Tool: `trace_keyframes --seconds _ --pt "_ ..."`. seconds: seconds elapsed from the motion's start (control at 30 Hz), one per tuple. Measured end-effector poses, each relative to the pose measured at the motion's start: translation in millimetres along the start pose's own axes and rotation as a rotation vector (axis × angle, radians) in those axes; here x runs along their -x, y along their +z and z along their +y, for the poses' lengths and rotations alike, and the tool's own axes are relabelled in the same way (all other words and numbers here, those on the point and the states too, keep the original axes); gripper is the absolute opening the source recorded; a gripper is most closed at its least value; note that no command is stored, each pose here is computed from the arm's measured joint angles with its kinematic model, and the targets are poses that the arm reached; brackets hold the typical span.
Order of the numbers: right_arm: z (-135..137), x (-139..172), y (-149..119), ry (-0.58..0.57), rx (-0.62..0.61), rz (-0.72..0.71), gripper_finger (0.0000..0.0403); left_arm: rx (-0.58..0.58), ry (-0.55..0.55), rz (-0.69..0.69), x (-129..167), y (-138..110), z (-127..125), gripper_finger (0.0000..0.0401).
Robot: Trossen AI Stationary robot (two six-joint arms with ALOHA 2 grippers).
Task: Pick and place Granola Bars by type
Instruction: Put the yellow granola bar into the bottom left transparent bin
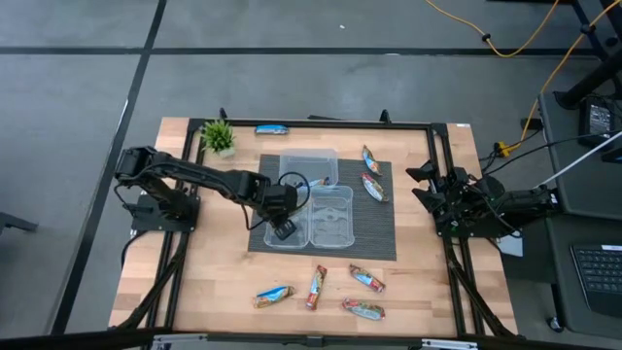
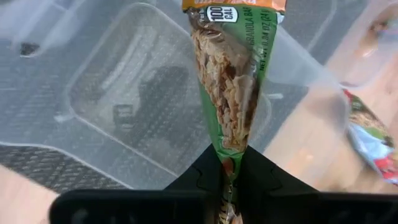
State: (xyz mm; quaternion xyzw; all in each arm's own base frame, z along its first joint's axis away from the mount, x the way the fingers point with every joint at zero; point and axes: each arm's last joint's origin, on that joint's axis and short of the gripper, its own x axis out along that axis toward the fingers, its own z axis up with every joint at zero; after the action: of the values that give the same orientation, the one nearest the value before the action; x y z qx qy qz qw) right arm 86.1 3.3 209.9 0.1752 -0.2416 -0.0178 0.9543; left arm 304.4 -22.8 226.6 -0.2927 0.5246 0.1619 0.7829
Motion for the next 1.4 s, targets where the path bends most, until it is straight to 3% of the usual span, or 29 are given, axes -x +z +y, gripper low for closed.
trace_keyframes --seconds 0.33,0.43,0.57,0.7,0.8,0.93,1.1,1.4 --pt "0 0 0 -0.001 0.002 0.0 0.0344 -0.01 -0.044 -0.008 12 5 -7 0.0147" --pt "0 0 0 -0.001 0.0 0.001 0.0344 -0.019 -0.117 0.007 24 4 -16 0.0172" --pt "0 0 0 -0.003 0.003 0.004 0.0344 -0.097 -0.238 -0.046 60 -3 -43 0.0177" --pt "0 0 -1 -0.004 0.004 0.007 0.0344 -0.289 -0.343 -0.207 115 -19 -71 0.0167" --pt "0 0 -1 -0.004 0.004 0.008 0.0344 -0.406 -0.428 -0.282 152 -45 -86 0.016" --pt "0 0 -1 -0.004 0.004 0.008 0.0344 -0.477 -0.524 -0.284 179 -82 -98 0.0153" --pt "0 0 -1 -0.003 0.004 0.007 0.0344 -0.477 -0.578 -0.211 183 -111 -111 0.0151" --pt "0 0 -1 -0.003 0.001 0.007 0.0344 -0.514 -0.462 -0.017 143 -130 -128 0.0151"
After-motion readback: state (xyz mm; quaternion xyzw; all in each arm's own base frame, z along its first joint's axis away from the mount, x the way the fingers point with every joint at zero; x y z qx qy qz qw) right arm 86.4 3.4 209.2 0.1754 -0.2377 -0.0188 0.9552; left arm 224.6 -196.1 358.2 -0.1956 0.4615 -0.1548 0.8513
